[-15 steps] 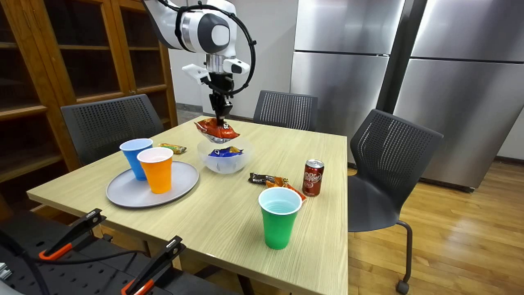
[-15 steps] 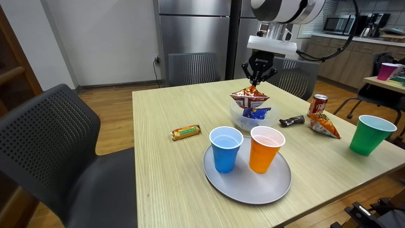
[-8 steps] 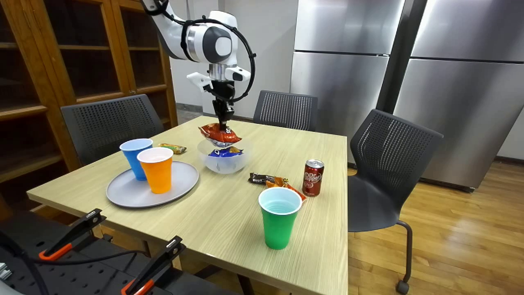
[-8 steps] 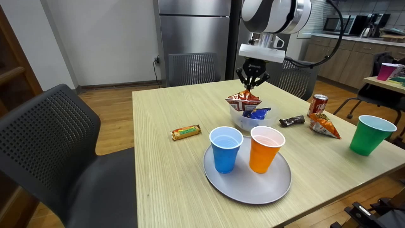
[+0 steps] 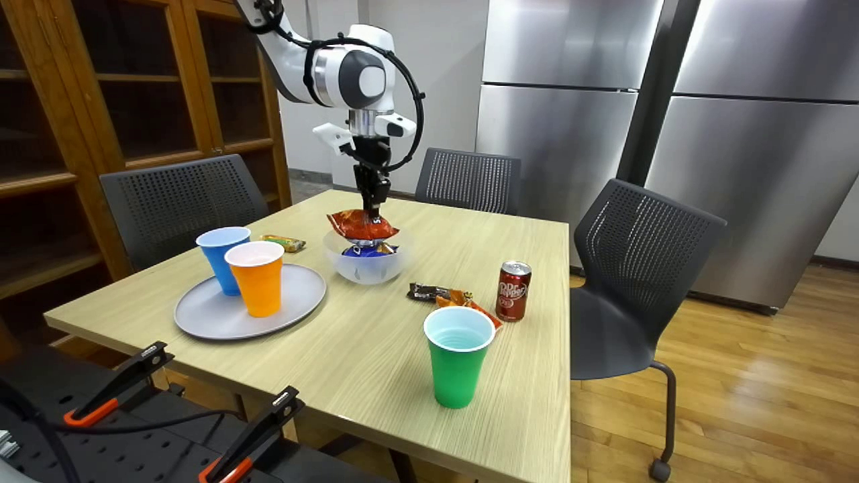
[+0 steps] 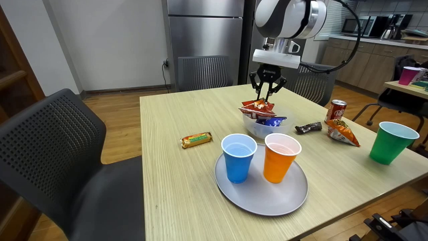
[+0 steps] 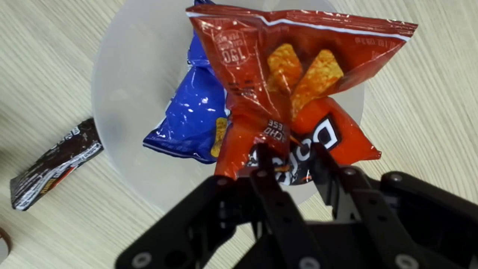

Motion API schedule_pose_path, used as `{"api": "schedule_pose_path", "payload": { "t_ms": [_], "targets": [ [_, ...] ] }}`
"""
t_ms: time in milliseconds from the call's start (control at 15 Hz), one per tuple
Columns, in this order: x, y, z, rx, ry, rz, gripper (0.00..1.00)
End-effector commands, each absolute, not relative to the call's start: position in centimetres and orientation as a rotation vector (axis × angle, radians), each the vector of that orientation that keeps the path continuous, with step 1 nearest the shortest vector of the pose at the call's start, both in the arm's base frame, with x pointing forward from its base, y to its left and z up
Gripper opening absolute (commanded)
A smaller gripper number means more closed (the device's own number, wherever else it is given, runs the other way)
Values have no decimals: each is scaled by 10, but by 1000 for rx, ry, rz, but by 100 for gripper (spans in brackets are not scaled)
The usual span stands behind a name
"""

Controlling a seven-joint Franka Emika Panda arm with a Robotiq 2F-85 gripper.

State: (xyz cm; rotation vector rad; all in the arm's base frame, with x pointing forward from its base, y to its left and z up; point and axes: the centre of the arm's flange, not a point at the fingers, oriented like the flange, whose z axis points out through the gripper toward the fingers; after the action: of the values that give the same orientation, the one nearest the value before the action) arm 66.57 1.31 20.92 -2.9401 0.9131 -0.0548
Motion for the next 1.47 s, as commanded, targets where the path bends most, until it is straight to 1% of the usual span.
{"api": "schedule_pose_path", "payload": {
  "t_ms": [0, 267, 333, 400, 1400],
  "targets": [
    [666, 13, 219, -2949, 940, -56, 64],
    [654, 6, 229, -2945, 946, -75, 94],
    [650, 3, 232, -2943, 947, -75, 99],
    [646, 0, 235, -2942, 950, -75, 100],
    [557, -86, 270, -2854, 1157, -56, 100]
  ]
}}
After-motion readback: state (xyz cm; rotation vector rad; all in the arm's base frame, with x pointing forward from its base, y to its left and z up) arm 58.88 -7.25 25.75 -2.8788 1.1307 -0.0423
